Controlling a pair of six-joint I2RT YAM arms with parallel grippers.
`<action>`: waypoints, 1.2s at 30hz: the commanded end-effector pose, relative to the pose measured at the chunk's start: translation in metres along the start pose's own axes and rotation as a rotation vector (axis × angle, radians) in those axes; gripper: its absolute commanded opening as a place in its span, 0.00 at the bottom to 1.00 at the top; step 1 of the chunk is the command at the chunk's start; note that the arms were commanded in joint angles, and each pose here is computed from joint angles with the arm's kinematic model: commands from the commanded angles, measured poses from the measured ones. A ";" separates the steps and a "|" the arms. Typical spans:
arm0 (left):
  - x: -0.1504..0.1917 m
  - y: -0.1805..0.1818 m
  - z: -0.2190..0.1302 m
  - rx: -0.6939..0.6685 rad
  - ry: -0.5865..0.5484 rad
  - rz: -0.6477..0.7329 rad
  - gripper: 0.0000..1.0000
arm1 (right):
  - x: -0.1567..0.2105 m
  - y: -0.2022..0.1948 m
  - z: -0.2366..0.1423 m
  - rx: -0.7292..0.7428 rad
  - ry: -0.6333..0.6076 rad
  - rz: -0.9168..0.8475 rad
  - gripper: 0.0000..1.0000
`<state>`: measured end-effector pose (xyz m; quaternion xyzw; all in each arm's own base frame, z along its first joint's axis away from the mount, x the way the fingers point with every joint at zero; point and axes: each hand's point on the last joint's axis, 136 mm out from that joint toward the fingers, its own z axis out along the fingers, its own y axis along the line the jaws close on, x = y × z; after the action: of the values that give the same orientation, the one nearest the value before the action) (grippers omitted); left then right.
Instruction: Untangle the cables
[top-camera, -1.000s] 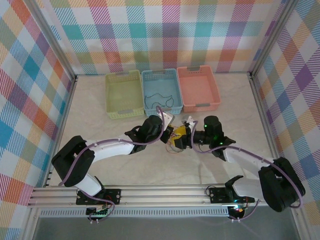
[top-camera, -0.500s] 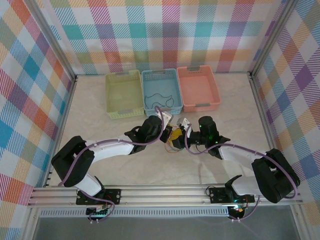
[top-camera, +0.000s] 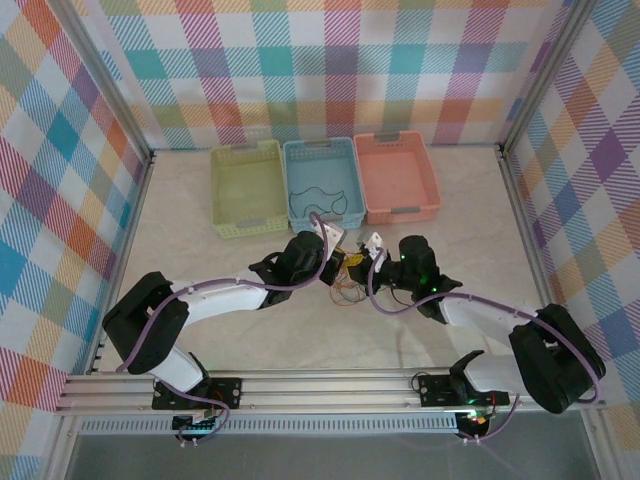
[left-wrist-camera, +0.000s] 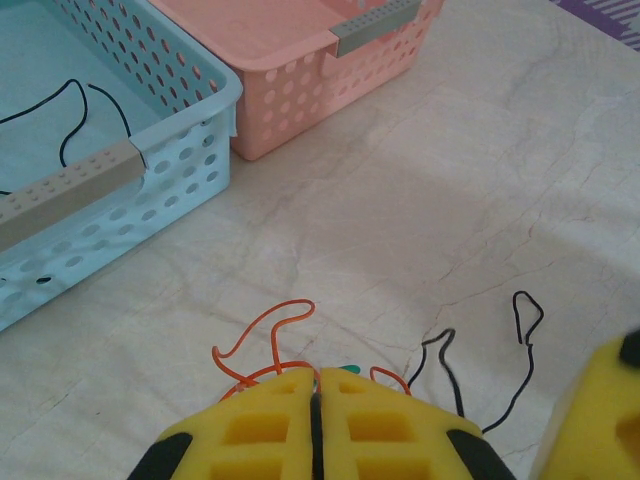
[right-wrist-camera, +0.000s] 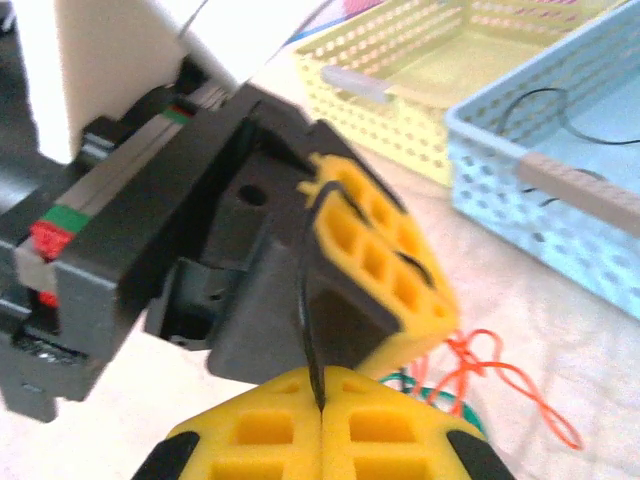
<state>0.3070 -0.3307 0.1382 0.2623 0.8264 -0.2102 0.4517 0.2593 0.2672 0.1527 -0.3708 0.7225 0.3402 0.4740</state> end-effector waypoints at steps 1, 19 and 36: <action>-0.012 -0.001 -0.007 -0.011 -0.048 -0.019 0.05 | -0.007 -0.024 -0.010 0.170 -0.037 -0.015 0.00; -0.010 0.006 -0.007 -0.048 -0.040 -0.029 0.09 | -0.042 -0.042 -0.067 0.384 -0.287 -0.023 0.00; -0.011 0.009 -0.011 -0.065 -0.051 -0.041 0.20 | -0.054 0.003 -0.062 0.136 -0.329 -0.081 0.00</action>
<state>0.3109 -0.3282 0.1476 0.2380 0.8245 -0.2023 0.4718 0.2540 0.2206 0.2081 -0.2903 0.6715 0.2965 0.6139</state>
